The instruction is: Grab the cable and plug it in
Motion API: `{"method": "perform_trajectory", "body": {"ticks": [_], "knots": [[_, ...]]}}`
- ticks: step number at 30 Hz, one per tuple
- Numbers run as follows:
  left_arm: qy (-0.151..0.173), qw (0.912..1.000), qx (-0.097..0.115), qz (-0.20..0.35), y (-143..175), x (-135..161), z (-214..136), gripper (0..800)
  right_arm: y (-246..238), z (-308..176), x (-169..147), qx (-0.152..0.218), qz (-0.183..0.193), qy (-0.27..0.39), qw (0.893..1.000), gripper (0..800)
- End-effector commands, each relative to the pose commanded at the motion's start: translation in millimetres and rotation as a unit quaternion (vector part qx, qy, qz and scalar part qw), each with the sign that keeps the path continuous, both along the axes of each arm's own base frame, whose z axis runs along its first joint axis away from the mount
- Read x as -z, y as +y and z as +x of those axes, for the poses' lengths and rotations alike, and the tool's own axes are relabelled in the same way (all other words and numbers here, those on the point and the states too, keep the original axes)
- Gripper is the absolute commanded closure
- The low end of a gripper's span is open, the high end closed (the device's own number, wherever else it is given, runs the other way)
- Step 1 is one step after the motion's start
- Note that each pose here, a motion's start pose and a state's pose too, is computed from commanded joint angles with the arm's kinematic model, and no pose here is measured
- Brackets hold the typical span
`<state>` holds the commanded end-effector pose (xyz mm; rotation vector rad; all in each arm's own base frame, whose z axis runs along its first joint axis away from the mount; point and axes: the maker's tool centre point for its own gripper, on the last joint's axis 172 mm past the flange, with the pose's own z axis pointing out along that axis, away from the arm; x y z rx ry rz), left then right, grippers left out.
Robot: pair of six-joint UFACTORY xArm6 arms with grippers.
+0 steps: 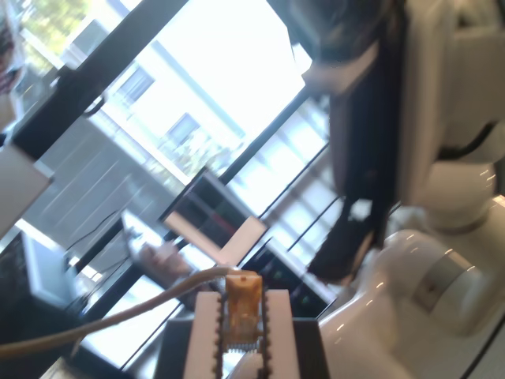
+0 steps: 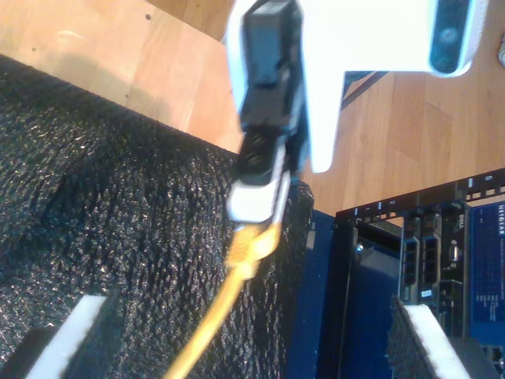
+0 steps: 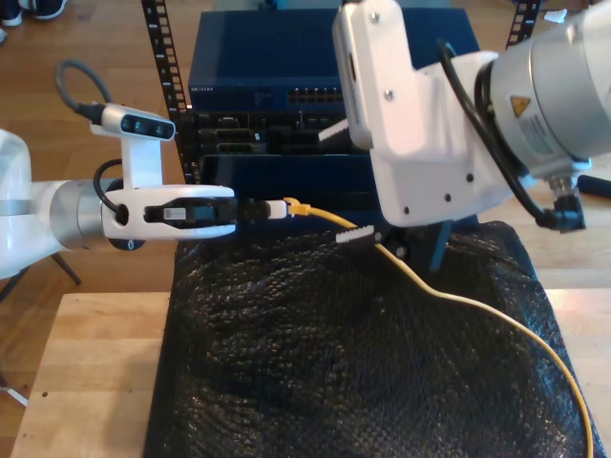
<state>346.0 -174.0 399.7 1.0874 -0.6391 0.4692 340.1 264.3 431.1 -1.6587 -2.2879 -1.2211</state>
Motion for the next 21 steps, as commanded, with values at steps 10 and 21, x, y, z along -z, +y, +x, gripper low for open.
{"method": "perform_trajectory", "body": {"ticks": [10,21], "knots": [[0.011,0.9994,0.021,-0.024,3,-8,-8,787,32,-6,-5,-0.021,0.022,-0.06,0.998,7],[0.023,0.9965,0.042,-0.069,9,-28,-15,774,43,-10,-5,-0.032,0.031,-0.094,0.995,135]]}}
